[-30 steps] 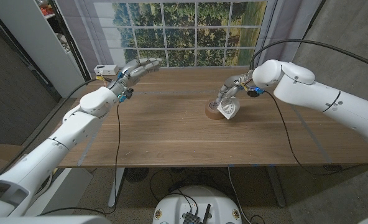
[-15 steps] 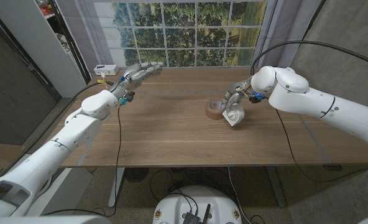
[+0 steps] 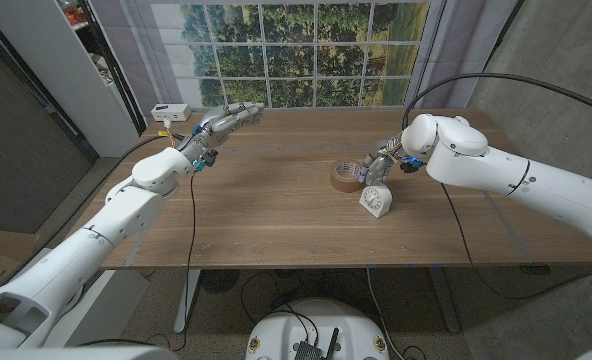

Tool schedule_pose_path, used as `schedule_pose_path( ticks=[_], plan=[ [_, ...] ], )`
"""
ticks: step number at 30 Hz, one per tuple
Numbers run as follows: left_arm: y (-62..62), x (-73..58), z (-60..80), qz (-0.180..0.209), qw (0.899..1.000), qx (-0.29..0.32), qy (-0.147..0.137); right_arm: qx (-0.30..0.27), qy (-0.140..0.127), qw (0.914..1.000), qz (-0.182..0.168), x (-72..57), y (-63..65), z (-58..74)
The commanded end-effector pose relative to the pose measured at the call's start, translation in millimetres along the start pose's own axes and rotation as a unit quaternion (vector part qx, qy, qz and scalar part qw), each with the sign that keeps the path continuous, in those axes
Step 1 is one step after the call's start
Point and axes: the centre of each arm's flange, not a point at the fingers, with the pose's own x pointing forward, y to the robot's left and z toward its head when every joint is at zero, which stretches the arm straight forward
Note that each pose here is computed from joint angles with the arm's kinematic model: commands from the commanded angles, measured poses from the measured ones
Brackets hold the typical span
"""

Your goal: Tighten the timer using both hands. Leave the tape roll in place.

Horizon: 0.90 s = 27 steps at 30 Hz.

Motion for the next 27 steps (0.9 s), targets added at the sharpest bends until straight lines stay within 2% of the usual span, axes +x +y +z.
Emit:
schedule_pose_path(
  ticks=[1, 5, 12, 18, 23, 27],
  plan=[
    [-1.5, -0.1, 0.5, 0.000, 1.000, 0.003, 0.001, 0.011, 0.000, 0.9999, 0.005, 6.2, 4.8, -1.3],
    [-1.7, 0.3, 0.9, 0.001, 1.000, 0.004, 0.000, 0.014, -0.005, 0.9999, -0.002, 2.1, 1.9, -1.1],
    [-2.3, -2.4, 0.3, 0.004, 1.000, 0.003, -0.002, 0.025, -0.021, 0.9986, -0.041, -12.3, -10.1, 0.4],
    [-1.3, -4.7, -0.9, 0.006, 1.000, 0.002, -0.002, 0.057, -0.056, 0.9938, -0.078, -25.6, -21.1, -2.3],
    [-1.5, -5.0, -2.3, 0.005, 1.000, 0.000, -0.003, 0.125, -0.109, 0.9792, -0.117, -30.2, -27.1, -15.0],
    [-1.0, -6.5, -2.5, 0.008, 1.000, -0.001, -0.003, 0.192, -0.157, 0.9569, -0.151, -31.8, -28.3, -28.5]
  ],
)
